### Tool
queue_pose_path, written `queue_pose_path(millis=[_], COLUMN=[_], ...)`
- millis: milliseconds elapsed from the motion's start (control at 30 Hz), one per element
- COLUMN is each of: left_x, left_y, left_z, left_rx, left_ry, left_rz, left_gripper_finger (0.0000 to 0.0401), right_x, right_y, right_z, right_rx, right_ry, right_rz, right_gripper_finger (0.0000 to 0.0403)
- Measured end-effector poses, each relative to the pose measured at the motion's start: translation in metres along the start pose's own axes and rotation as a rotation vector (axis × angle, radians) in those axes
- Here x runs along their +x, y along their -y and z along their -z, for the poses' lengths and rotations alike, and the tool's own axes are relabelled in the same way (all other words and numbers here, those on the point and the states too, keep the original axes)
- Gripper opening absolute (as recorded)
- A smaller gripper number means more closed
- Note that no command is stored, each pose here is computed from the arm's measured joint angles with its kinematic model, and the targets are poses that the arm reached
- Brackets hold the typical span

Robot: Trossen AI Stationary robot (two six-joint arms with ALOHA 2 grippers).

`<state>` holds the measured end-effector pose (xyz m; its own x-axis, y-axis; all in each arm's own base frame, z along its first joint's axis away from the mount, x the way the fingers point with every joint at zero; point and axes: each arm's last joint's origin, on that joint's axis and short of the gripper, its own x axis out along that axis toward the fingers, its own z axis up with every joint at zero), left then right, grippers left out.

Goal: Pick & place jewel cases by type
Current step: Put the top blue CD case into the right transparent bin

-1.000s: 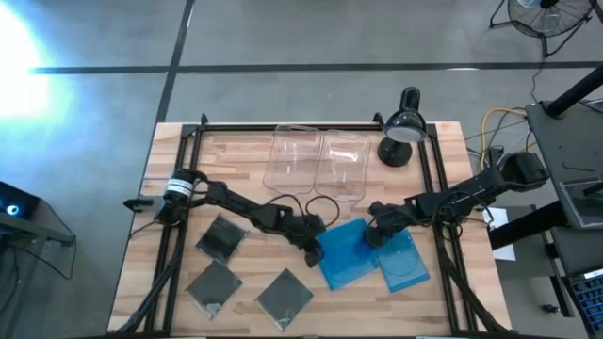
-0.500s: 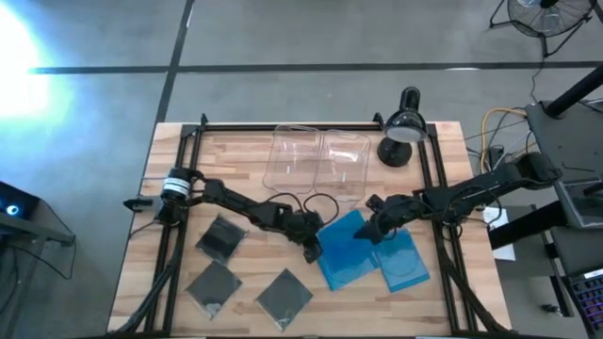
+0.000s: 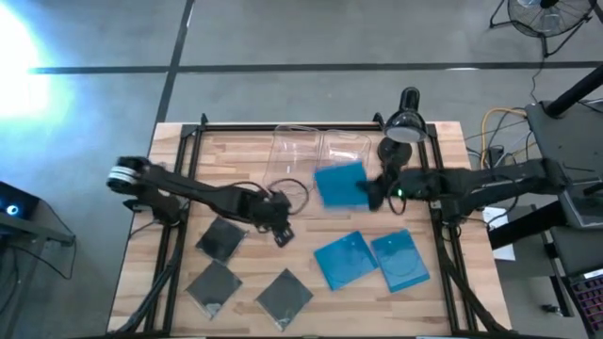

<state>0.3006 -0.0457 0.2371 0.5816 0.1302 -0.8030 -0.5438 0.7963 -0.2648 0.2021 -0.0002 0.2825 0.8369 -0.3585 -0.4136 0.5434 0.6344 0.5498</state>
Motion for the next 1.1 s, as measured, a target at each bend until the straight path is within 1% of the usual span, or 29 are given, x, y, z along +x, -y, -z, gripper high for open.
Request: queue_pose_path(millis=[33,67,100,167,200,233,267,367,500,567,633,733,800,867,967,1033,1100], left_x=[-0.008,-0.015,-0.022,-0.034,-0.039,-0.045,-0.048,-0.056,-0.061,-0.060,-0.059,-0.057,-0.054,-0.052,-0.051,-0.051,-0.051], left_y=[-0.005,-0.008,-0.010,-0.019,-0.021,-0.023,-0.026,-0.032,-0.034,-0.033,-0.032,-0.031,-0.032,-0.033,-0.034,-0.034,-0.034], left_z=[0.002,0.001,0.001,0.004,0.004,0.003,0.006,0.010,0.014,0.018,0.021,0.027,0.030,0.034,0.035,0.035,0.035], left_rx=[-0.029,-0.063,-0.096,-0.133,-0.154,-0.170,-0.178,-0.205,-0.225,-0.232,-0.234,-0.237,-0.247,-0.249,-0.246,-0.247,-0.247], left_ry=[0.022,0.063,0.112,0.159,0.194,0.228,0.240,0.258,0.263,0.255,0.246,0.236,0.230,0.231,0.233,0.240,0.250], left_rz=[-0.015,-0.016,-0.012,-0.034,-0.032,-0.019,-0.022,-0.017,0.000,0.004,0.007,0.012,0.007,-0.006,-0.018,-0.022,-0.028], left_gripper_finger=[0.0149,0.0149,0.0149,0.0149,0.0149,0.0149,0.0149,0.0149,0.0149,0.0149,0.0149,0.0149,0.0149,0.0149,0.0149,0.0149,0.0149], right_x=[-0.001,-0.001,0.002,0.009,0.015,0.023,0.032,0.057,0.088,0.100,0.109,0.120,0.126,0.136,0.158,0.170,0.181], right_y=[-0.003,-0.001,0.001,0.002,0.006,0.011,0.014,0.014,0.009,0.007,0.009,0.012,0.014,0.017,0.021,0.024,0.031], right_z=[-0.012,-0.021,-0.027,-0.043,-0.047,-0.047,-0.047,-0.051,-0.057,-0.063,-0.070,-0.081,-0.087,-0.087,-0.082,-0.078,-0.074], right_rx=[-0.034,-0.087,-0.146,-0.203,-0.236,-0.284,-0.323,-0.442,-0.576,-0.601,-0.595,-0.582,-0.588,-0.562,-0.538,-0.533,-0.551], right_ry=[0.068,0.096,0.087,0.044,-0.007,-0.088,-0.159,-0.311,-0.532,-0.641,-0.757,-0.869,-0.919,-0.961,-0.971,-0.982,-1.006], right_rz=[0.047,0.108,0.163,0.188,0.203,0.222,0.222,0.165,0.068,0.033,0.002,0.002,-0.022,-0.082,-0.119,-0.114,-0.048], right_gripper_finger=[0.0037,0.0038,0.0038,0.0038,0.0038,0.0038,0.0038,0.0038,0.0038,0.0038,0.0038,0.0039,0.0039,0.0041,0.0054,0.0071,0.0094])
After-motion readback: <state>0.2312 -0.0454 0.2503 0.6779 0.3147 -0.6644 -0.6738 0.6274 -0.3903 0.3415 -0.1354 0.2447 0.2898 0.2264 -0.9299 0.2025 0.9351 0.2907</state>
